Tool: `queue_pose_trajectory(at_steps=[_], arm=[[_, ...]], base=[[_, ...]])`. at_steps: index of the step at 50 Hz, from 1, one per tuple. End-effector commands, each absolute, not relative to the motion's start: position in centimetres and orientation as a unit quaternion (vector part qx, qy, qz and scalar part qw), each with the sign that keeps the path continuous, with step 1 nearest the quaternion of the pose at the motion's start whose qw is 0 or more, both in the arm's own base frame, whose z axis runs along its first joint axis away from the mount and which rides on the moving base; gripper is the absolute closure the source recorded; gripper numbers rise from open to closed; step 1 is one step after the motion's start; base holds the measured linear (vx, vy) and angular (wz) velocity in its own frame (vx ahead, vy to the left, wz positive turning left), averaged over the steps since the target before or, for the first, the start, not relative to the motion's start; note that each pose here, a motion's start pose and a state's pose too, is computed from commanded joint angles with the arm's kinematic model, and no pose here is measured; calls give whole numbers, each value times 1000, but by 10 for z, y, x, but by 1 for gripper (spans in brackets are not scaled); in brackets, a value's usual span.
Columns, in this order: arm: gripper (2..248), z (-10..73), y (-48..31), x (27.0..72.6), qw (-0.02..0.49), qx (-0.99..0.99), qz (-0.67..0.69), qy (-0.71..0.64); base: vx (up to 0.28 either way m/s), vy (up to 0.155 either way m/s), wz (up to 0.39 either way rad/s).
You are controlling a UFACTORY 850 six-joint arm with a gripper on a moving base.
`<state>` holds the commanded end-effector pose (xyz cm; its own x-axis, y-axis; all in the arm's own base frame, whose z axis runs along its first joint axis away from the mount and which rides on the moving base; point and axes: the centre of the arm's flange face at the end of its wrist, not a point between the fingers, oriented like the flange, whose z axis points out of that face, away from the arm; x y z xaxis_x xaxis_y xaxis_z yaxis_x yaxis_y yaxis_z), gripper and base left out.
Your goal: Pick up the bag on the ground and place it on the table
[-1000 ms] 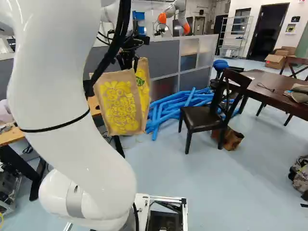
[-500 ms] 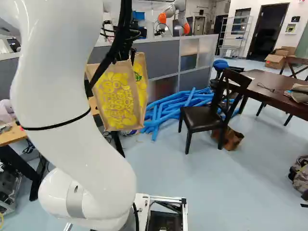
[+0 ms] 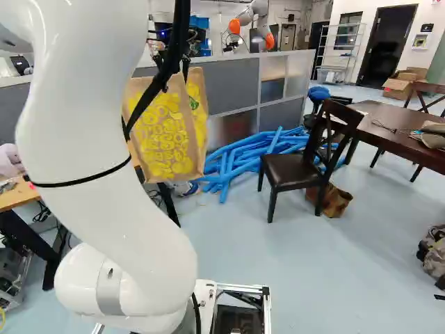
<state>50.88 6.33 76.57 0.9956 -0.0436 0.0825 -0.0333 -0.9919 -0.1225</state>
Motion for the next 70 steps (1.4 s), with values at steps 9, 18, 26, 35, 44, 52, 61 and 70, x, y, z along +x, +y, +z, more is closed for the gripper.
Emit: queue_pose_trajectory(at_steps=[9,18,26,35,44,52,61,70], arm=[[227,779,69,507,62,-997,-46,12],[227,792,75,504,63,-997,-50,5],[227,804,79,501,63,-997,-54,-1],[227,818,82,497,65,-996,-63,-6],[227,824,84,498,66,-995,-70,-8],[227,825,84,498,66,-995,-71,-8],[227,825,84,498,66,-995,-71,-8],[227,825,84,498,66,-995,-71,-8]], base=[[0,0,0],[0,0,0],[0,0,0],[0,0,0],[0,0,0],[0,0,0],[0,0,0],[0,0,0]])
